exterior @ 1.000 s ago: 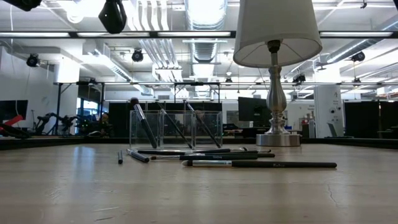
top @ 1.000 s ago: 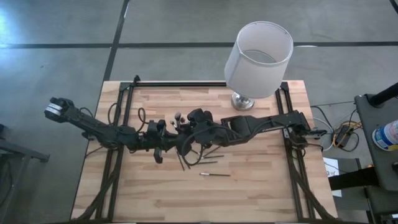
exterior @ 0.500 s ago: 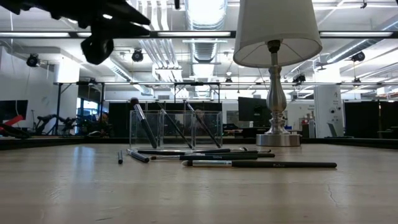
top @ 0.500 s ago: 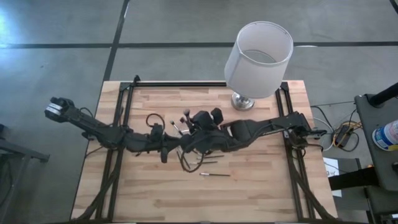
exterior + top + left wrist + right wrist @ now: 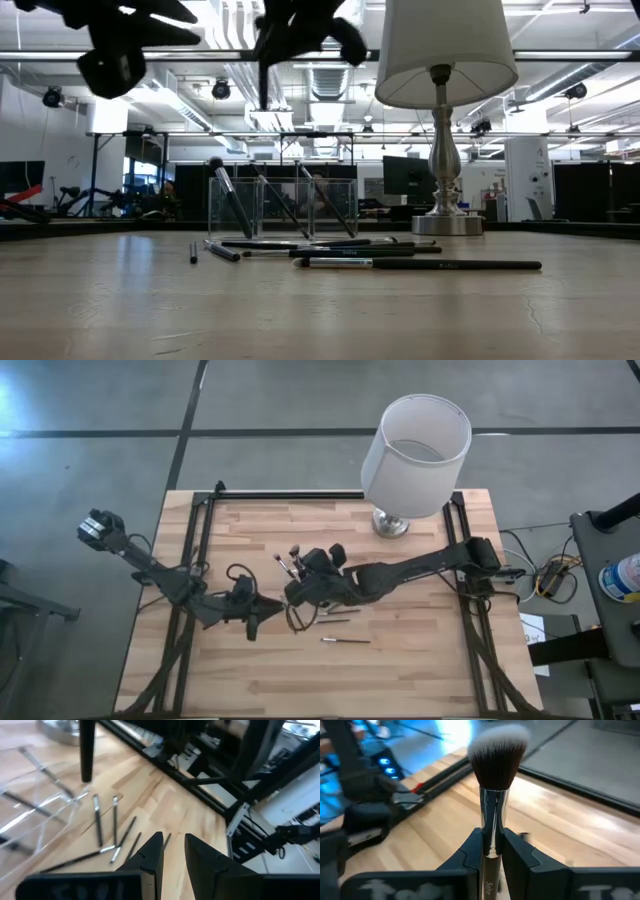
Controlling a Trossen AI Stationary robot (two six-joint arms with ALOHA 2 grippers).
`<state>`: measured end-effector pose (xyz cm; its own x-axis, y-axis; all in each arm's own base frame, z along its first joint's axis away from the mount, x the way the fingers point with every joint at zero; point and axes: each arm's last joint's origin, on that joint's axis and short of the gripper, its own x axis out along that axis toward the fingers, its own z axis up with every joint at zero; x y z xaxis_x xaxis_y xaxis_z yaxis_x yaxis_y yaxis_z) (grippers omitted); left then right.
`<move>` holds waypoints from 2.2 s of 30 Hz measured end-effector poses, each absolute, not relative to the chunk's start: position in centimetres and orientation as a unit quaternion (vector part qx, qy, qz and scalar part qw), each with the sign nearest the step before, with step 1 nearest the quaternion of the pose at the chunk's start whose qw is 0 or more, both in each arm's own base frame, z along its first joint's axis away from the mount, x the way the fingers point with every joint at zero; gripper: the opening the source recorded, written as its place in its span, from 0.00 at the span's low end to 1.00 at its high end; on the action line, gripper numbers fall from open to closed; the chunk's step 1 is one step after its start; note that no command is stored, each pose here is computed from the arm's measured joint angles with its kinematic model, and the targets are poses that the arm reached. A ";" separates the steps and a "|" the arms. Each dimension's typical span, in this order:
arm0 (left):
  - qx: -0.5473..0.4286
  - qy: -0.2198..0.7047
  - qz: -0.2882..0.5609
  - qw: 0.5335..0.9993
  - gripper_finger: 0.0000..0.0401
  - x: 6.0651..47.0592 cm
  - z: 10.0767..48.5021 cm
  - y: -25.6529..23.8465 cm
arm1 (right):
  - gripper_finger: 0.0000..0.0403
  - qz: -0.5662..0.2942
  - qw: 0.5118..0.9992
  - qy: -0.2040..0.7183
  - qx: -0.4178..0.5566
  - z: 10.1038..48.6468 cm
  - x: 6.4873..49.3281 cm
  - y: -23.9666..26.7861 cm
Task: Put items in baskets/containers
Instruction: Put the foundation brush into the transparent organizer, then put the eyeshadow brush into the transparent organizer
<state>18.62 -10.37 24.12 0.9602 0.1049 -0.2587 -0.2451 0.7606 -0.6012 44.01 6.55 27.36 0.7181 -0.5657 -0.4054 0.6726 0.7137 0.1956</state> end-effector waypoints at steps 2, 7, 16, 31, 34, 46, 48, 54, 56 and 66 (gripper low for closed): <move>-0.343 0.114 0.097 0.927 0.18 18.1 24.1 -10.4 | 0.10 -0.341 0.912 0.166 0.158 26.0 43.9 5.9; -0.363 0.123 0.094 0.919 0.18 17.1 24.3 -10.5 | 0.10 -0.373 0.895 0.181 0.166 24.0 42.5 3.9; -0.361 0.112 0.118 0.918 0.18 16.3 24.5 -10.1 | 0.10 -0.428 0.871 0.176 0.164 22.4 38.8 2.5; -0.377 0.098 0.143 0.910 0.18 16.3 24.5 -9.9 | 0.19 -0.448 0.847 0.165 0.233 17.5 36.5 2.1; -0.377 0.095 0.146 0.910 0.18 16.3 24.5 -9.9 | 0.18 -0.449 0.845 0.160 0.242 17.4 36.5 2.0; -0.378 0.133 0.150 0.904 0.18 16.1 23.7 -9.8 | 0.24 -0.380 0.893 0.198 0.137 21.1 38.7 2.9; -0.390 0.154 0.160 0.894 0.18 15.9 23.1 -9.8 | 0.27 -0.331 0.905 0.239 0.116 21.7 38.9 3.6; -0.413 0.185 0.165 0.876 0.18 15.8 21.5 -9.9 | 0.32 -0.181 0.896 0.396 0.085 21.7 37.8 6.8; -0.413 0.186 0.165 0.876 0.18 15.9 21.3 -9.9 | 0.32 -0.135 0.885 0.439 0.077 21.3 37.0 8.4; -0.400 0.194 0.171 0.879 0.18 16.1 20.7 -10.1 | 0.29 -0.025 0.836 0.548 0.017 17.4 34.4 14.5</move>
<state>16.10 -10.05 20.65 0.8663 0.1446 -0.4781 -0.4557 0.6210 -0.6378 34.37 14.53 17.36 0.3980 -0.0229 -0.9171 0.0604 0.9982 0.0012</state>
